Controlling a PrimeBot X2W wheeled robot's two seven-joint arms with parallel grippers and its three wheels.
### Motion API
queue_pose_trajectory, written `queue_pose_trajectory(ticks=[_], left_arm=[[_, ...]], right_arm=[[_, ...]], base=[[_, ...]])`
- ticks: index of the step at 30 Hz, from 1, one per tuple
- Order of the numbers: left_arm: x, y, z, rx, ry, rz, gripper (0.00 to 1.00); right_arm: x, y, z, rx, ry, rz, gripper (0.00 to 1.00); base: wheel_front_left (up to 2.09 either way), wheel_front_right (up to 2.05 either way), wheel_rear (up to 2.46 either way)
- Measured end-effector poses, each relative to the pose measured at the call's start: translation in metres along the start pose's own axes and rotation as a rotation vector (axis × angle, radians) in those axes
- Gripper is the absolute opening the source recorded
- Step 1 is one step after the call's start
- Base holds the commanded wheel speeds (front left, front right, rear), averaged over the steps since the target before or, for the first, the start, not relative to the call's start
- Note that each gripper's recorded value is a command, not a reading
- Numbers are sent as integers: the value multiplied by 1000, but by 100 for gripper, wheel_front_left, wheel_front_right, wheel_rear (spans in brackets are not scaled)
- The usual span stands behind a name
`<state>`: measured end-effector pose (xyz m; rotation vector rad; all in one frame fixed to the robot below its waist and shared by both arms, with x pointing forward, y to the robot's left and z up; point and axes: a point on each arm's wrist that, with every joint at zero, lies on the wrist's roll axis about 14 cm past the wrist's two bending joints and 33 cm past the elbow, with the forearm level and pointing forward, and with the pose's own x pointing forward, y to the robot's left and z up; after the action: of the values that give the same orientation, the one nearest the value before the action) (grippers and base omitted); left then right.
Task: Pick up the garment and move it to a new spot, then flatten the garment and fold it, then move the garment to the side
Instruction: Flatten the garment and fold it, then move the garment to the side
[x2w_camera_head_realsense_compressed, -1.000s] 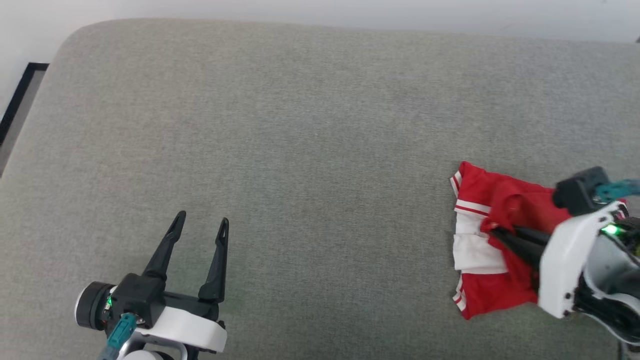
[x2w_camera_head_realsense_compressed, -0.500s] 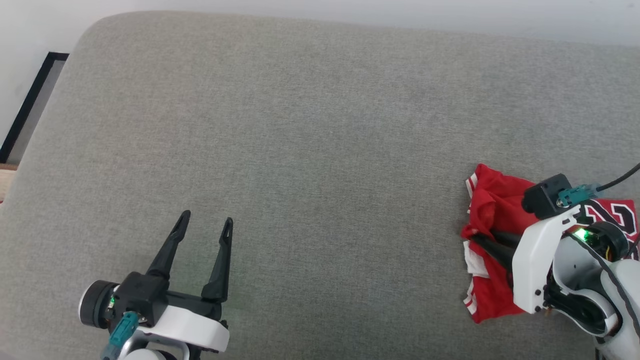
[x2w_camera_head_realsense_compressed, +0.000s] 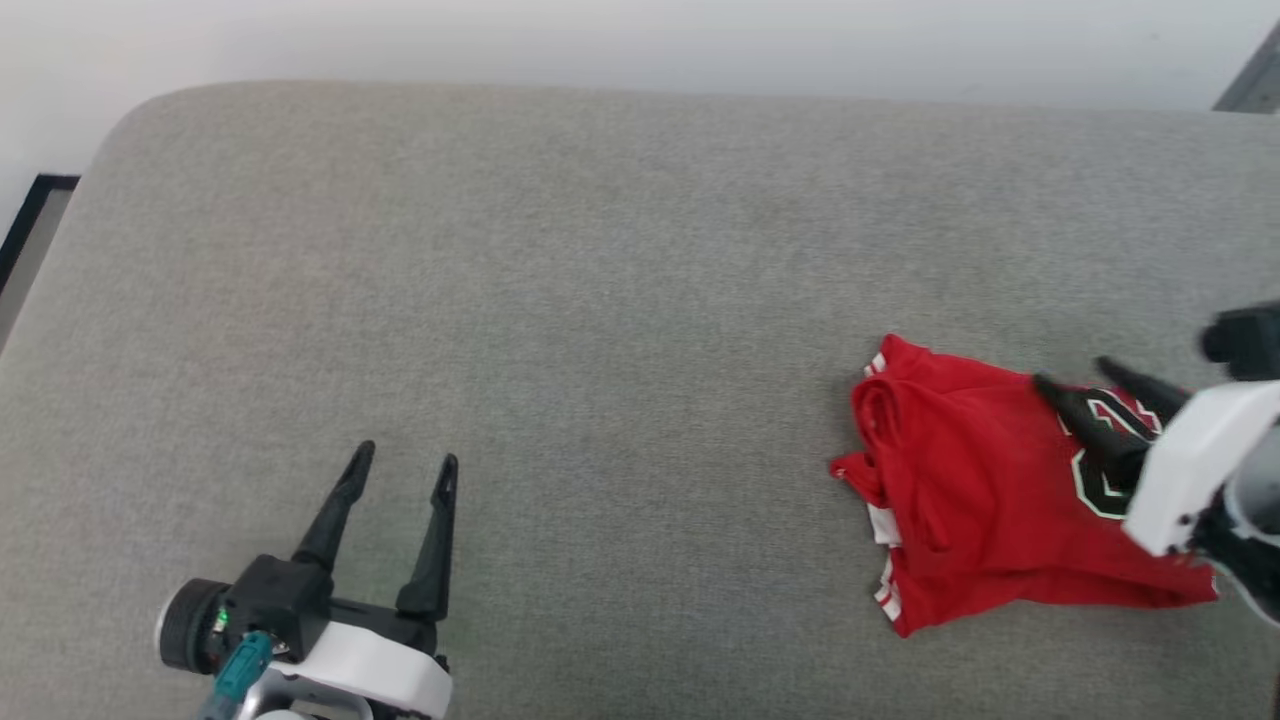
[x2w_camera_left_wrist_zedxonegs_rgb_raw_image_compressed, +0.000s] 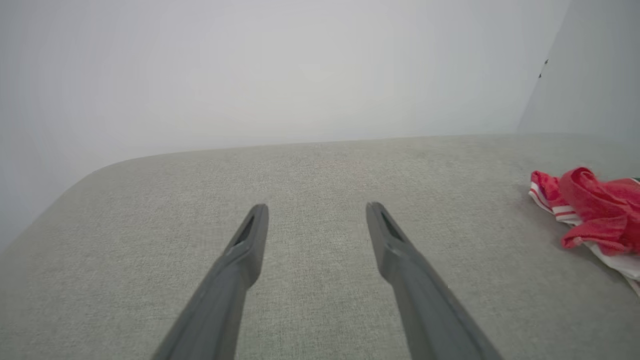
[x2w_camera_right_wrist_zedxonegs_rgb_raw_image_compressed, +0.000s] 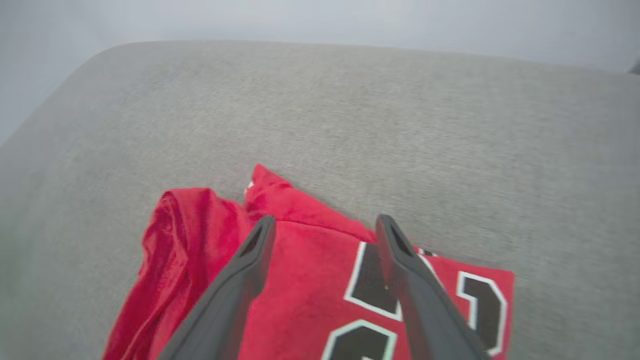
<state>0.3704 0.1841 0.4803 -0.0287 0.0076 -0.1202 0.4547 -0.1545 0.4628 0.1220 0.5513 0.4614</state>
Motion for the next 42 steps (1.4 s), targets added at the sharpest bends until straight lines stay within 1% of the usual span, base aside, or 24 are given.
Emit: queue_pose_trajectory(ticks=[1,5,8,10,15,17,23,29,33,42], left_arm=[[1,-5,-2,-10,3,-15,100],[2,-13,-6,-27,17,-36,100],[2,-18,-9,-31,26,-51,100],[2,-17,-8,-34,22,-51,100],[0,-8,4,-58,-15,-20,100],[-4,-4,8,-76,-30,1,100],[-16,6,16,-84,-59,37,100],[-22,11,20,-82,-71,53,100],[-30,13,18,-73,-64,63,100],[-42,20,19,-65,-65,104,100]], right_arm=[[-8,-18,5,14,-44,-57,100],[-27,-58,15,5,-160,-190,100],[-39,-75,24,-9,-264,-255,100],[-45,-76,28,-34,-322,-269,100],[-62,-69,37,-43,-477,-277,100],[-72,-69,37,-50,-512,-288,100],[-93,-61,31,-56,-566,-298,100],[-110,-51,29,-95,-606,-299,100],[-114,-47,18,-91,-597,-300,100],[-126,-52,10,-56,-616,-340,100]], base=[[0,0,0],[0,0,0],[0,0,0],[0,0,0],[0,0,0],[0,0,0],[0,0,0],[0,0,0],[0,0,0],[0,0,0]])
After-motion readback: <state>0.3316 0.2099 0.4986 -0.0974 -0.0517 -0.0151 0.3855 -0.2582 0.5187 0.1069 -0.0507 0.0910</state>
